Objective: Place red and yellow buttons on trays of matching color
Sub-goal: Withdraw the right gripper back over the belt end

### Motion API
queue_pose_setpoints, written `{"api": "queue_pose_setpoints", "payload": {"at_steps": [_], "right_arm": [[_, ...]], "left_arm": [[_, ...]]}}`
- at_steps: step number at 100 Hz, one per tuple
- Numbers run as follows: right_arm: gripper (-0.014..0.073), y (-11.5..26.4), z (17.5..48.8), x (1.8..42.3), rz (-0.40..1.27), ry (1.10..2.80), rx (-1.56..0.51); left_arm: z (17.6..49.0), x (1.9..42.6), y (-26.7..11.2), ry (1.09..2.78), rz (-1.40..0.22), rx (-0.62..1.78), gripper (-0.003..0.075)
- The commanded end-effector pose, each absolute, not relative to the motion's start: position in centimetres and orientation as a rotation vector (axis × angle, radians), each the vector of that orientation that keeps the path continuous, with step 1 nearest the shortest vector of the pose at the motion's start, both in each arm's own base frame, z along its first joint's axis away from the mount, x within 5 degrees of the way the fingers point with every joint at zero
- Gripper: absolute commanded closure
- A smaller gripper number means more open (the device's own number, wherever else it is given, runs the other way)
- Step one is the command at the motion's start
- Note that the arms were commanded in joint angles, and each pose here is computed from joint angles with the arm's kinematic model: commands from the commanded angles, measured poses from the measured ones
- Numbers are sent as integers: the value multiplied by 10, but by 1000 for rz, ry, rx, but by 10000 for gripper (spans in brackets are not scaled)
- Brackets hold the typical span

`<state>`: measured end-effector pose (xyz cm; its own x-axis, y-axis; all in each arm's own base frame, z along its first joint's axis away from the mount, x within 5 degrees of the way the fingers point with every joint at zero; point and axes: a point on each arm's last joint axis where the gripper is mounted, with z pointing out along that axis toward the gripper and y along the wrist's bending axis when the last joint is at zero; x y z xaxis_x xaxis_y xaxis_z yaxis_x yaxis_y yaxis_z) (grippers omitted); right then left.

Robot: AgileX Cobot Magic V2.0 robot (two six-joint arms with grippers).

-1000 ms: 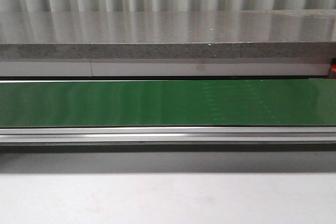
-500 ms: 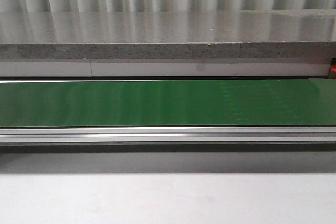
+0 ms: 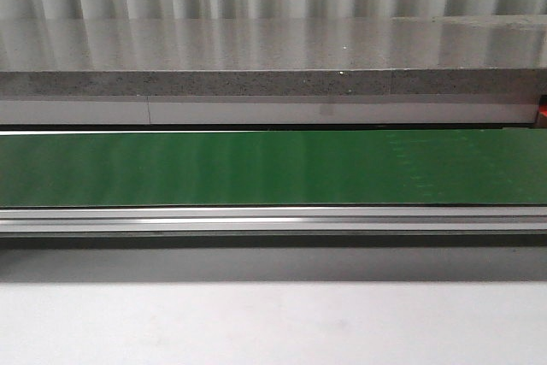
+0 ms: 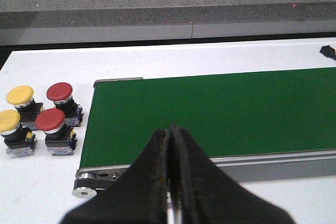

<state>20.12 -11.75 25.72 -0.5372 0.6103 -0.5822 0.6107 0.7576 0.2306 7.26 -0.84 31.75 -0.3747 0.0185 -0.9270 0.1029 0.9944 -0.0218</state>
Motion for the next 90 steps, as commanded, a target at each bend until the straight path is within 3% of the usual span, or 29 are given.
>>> {"api": "queue_pose_setpoints", "payload": {"at_steps": [1, 47, 76, 90], "right_arm": [[32, -100, 288, 204, 5, 2179, 776], [33, 0, 342, 180, 131, 2025, 74], [38, 6, 359, 132, 110, 1934, -28], [146, 7, 352, 112, 107, 1918, -38]], "left_arm": [[332, 75, -9, 1855, -109, 80, 740], [332, 75, -9, 1855, -109, 80, 740], [332, 75, -9, 1855, -109, 80, 740], [332, 75, -9, 1855, -109, 80, 740]]}}
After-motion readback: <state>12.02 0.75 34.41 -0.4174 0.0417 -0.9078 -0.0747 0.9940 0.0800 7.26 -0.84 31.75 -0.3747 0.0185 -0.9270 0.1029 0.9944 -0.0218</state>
